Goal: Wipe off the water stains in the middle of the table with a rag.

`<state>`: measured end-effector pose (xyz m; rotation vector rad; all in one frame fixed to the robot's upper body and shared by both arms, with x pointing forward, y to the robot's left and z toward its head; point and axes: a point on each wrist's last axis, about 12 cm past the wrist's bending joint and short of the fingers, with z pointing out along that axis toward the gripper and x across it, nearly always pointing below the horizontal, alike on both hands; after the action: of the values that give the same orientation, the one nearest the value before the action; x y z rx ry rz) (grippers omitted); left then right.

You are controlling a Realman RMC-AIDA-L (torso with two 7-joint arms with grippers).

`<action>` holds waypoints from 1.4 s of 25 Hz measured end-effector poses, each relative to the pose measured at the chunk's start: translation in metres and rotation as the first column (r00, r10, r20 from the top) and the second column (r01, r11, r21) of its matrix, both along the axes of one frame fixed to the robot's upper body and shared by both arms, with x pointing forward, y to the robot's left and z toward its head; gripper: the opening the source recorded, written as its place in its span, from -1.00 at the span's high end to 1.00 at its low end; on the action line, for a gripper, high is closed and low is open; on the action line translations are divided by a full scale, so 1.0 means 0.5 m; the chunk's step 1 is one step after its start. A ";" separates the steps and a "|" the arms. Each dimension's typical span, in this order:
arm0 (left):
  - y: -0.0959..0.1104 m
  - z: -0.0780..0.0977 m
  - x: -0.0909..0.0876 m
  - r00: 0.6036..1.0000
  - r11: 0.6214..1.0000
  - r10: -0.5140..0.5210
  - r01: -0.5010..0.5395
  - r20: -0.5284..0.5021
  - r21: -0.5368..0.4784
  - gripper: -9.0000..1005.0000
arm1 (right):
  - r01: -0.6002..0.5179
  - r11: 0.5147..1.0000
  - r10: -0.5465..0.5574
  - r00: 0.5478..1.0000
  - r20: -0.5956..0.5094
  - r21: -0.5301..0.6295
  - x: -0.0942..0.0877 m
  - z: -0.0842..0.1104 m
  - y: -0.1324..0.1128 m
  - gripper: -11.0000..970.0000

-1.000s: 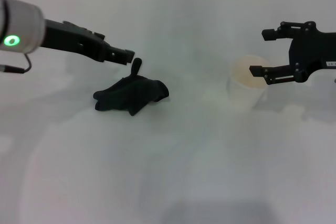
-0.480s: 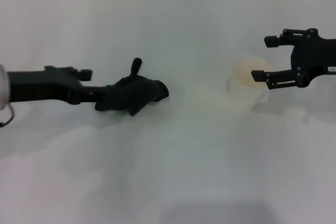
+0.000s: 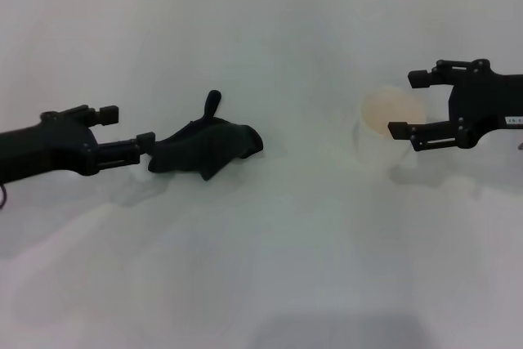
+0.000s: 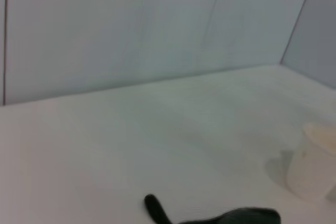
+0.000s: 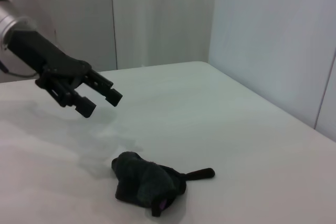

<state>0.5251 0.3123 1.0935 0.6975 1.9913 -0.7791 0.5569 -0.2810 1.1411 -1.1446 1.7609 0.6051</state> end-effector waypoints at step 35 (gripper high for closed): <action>0.012 -0.039 -0.026 0.996 0.996 -0.061 0.057 -0.063 -0.067 -0.74 | -0.057 0.998 0.055 0.998 -0.043 -0.040 -0.014 -0.019 0.006 -0.76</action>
<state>0.5119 0.3183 1.0740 0.7033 2.0015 -0.9088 0.5500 -0.2780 1.1316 -1.2212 1.7893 0.6331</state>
